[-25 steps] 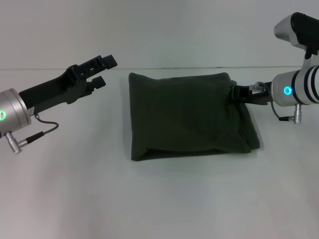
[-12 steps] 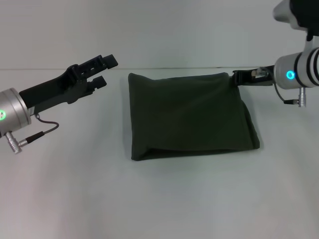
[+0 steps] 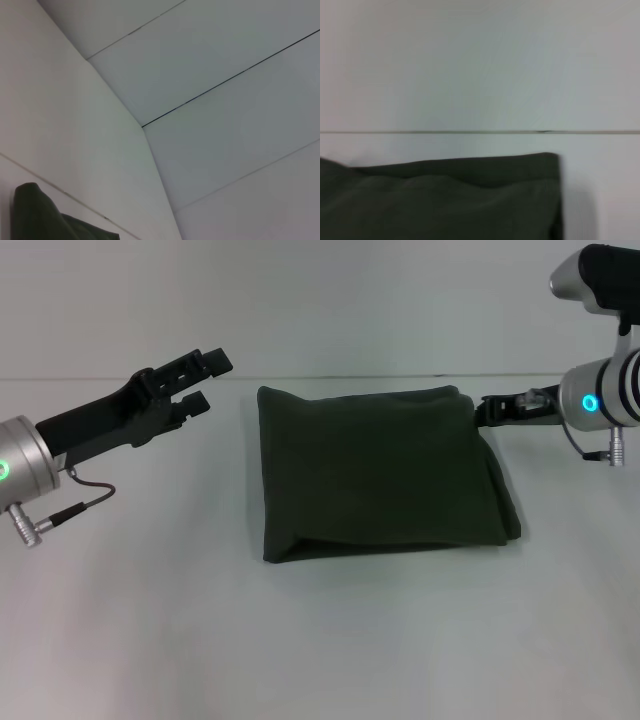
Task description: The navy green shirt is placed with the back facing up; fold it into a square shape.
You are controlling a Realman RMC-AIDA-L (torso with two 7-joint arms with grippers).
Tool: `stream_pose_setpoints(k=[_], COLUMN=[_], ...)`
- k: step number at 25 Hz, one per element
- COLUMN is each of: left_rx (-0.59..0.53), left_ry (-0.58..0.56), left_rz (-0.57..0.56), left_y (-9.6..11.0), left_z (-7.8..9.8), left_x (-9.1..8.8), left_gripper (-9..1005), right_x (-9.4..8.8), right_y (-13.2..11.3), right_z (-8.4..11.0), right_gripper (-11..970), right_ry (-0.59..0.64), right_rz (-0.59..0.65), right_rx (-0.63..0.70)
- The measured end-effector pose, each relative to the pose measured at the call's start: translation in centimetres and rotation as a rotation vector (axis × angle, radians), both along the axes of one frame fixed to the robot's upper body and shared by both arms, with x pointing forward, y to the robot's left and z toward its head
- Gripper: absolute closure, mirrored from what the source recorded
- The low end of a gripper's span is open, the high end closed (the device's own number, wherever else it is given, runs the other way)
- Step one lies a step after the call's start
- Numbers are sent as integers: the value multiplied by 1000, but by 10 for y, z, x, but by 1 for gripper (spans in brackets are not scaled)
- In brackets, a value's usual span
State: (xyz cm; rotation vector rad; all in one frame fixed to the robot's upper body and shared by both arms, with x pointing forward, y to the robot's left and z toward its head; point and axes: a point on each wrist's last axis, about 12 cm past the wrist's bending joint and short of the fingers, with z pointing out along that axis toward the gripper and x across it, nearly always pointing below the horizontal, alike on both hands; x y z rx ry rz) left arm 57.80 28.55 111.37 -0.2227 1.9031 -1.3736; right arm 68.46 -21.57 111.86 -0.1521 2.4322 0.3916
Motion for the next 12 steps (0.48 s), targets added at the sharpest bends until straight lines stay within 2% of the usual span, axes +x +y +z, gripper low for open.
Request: stream_pose_setpoints(k=[7,11,12], left_rx=[-7,-11,-12], left_ry=[-1,0,1], left_rz=[12,19,21], left_y=[2,4,5], left_z=[-1,-1,-2], left_x=[-1,-2,-3], left_gripper=[75,75,75], right_x=[4,7,6], right_y=[-7,-14,-15], right_z=[-4,16,21], right_gripper=[824,726,727], right_ry=[-6,-43,-51], right_rz=[-58,-89,-93], right_rx=[-71,7,41])
